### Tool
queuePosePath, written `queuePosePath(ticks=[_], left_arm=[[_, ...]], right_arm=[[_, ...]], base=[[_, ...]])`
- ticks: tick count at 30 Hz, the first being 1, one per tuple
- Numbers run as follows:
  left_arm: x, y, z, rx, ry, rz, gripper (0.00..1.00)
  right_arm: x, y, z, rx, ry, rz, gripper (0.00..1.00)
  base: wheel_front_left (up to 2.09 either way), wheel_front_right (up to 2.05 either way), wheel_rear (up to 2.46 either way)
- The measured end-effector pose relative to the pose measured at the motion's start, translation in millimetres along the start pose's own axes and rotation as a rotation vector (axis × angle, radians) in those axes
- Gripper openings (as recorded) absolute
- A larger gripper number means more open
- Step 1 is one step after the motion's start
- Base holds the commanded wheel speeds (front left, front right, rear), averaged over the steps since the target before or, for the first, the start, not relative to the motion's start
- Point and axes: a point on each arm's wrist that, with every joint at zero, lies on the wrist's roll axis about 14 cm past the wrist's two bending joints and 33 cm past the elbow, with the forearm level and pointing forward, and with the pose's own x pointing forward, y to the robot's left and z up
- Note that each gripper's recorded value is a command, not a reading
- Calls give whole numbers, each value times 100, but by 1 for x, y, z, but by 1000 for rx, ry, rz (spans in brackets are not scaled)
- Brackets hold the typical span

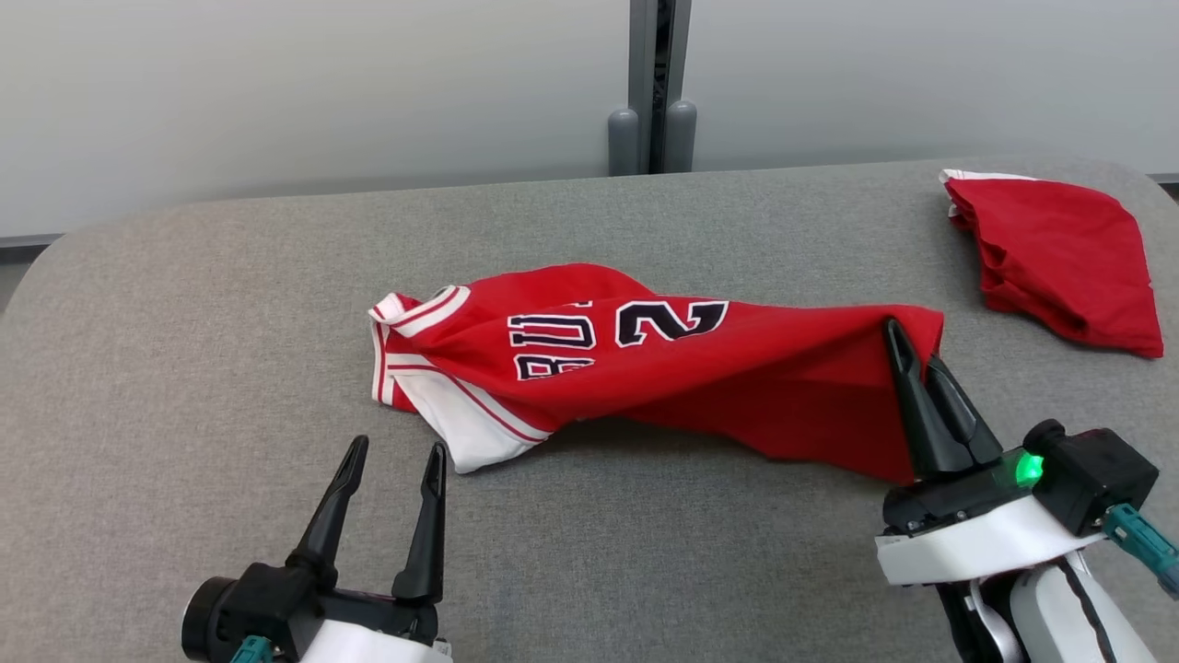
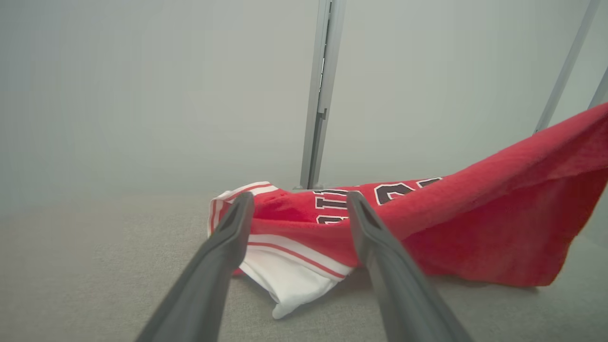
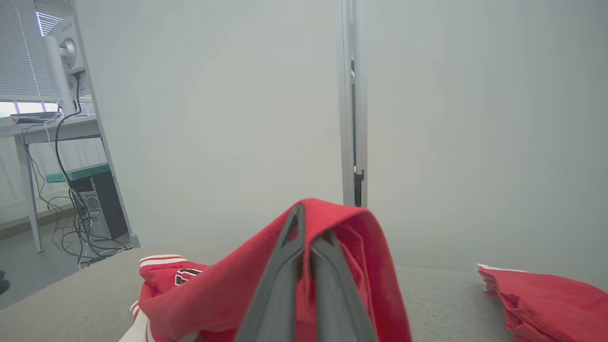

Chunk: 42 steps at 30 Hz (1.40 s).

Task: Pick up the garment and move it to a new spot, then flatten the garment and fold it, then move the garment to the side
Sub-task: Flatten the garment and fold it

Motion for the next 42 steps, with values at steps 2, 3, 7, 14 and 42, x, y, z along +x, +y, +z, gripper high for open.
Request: queuePosePath(ticks=[2,3,7,14,42], left_arm=[[-1,2,-1,0,2,6,100],[-1,3,-2,0,5,8,100],[4,2,-3,-4,6,2,100],[11,6,-6,-2,14,3,100],[25,2,-20,-20,46,-4,100]], right_arm=[[0,-9,-10,-25,32,-17,0],[0,-15,-20,-50,68,-24,0],[19,-41,-52,-45,184,-80,0],[56,-68,-103,-21,376,-129,0],[17,-59,-151,-115,496,-94,100]], base=[[0,0,0],[0,0,0],[0,0,0],[0,0,0],[0,0,0]])
